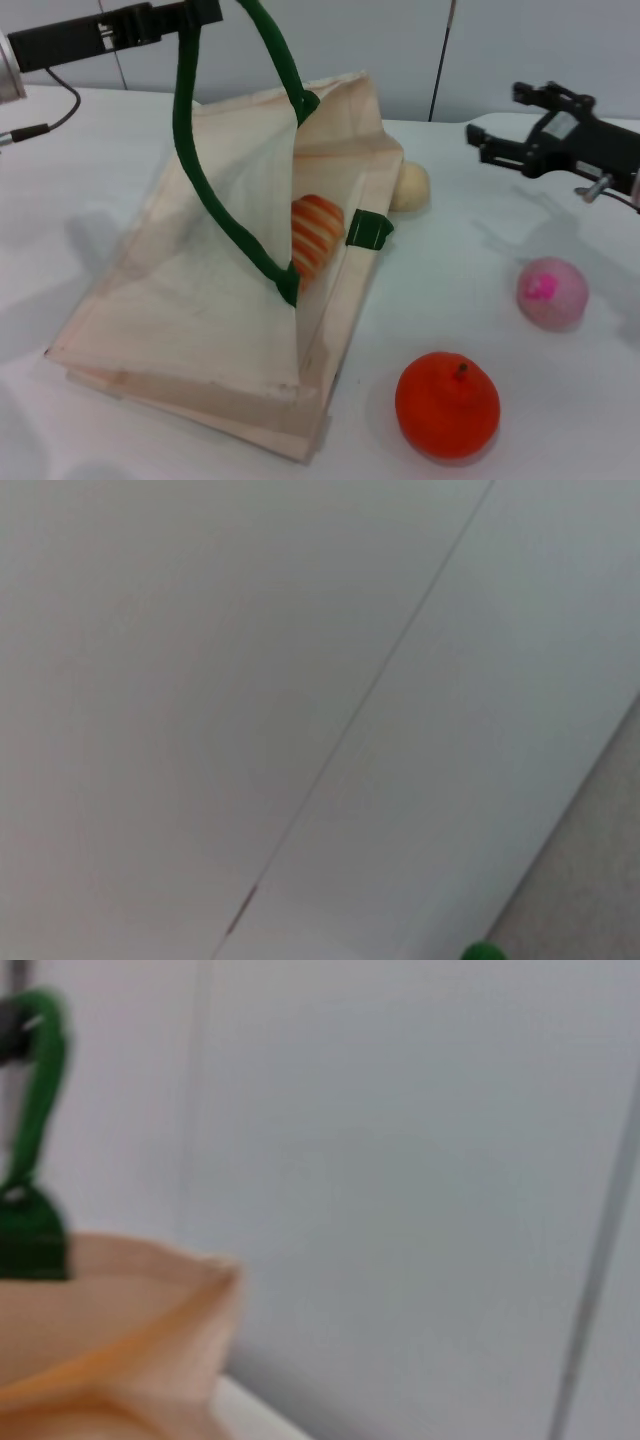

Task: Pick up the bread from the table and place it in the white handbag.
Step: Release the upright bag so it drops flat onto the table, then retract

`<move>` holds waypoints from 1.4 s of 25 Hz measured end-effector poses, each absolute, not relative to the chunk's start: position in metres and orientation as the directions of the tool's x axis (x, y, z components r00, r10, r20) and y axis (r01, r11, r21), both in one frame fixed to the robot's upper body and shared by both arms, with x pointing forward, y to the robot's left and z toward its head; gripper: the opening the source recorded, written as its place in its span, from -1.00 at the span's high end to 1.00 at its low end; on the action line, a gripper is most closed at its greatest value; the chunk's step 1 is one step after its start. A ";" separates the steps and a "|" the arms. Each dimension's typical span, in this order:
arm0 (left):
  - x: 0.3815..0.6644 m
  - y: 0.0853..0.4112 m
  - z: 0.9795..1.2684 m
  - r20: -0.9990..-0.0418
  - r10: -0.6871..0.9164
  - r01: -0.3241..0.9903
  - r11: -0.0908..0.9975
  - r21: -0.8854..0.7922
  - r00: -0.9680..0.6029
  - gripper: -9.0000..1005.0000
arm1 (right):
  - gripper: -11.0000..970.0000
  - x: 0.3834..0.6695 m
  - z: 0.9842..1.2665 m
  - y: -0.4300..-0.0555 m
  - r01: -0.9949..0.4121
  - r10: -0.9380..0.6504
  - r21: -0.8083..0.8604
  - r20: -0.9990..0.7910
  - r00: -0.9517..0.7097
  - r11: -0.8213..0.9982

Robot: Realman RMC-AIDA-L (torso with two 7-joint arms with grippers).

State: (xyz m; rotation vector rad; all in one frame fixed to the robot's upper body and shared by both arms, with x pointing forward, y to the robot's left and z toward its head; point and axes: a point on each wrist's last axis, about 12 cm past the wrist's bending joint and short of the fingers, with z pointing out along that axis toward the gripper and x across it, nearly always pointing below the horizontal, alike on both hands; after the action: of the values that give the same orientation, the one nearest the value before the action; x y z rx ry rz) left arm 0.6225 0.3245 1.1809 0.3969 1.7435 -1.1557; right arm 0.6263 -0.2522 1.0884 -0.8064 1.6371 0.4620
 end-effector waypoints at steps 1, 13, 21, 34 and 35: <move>0.623 0.325 1.180 -0.848 -0.230 0.688 0.502 -0.524 -0.479 0.59 | -0.82 0.625 1.087 -0.256 -0.705 -0.238 -0.118 -0.968 -0.074 0.699; 0.624 0.326 1.165 -0.828 -0.160 0.636 0.568 -0.523 -0.538 0.43 | -0.82 0.615 1.081 -0.279 -0.616 -0.156 -0.077 -0.985 -0.076 0.784; 0.625 0.315 1.163 -0.804 -0.052 0.653 0.554 -0.517 -0.593 -0.35 | -0.82 0.613 1.080 -0.283 -0.595 -0.136 -0.064 -0.988 -0.077 0.801; 0.633 0.309 1.163 -0.860 -0.071 0.677 0.586 -0.445 -0.505 -0.59 | -0.82 0.606 1.078 -0.294 -0.530 -0.073 -0.032 -0.996 -0.057 0.847; 0.632 0.309 1.163 -0.880 -0.087 0.691 0.586 -0.424 -0.466 -0.59 | -0.82 0.604 1.078 -0.297 -0.517 -0.061 -0.030 -0.997 -0.044 0.856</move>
State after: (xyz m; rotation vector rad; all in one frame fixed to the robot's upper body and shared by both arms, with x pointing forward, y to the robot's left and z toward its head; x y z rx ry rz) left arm 0.6321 0.3086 1.1635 0.4899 1.8387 -0.9984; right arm 0.6042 -0.2966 1.0776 -0.4661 1.5874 0.3901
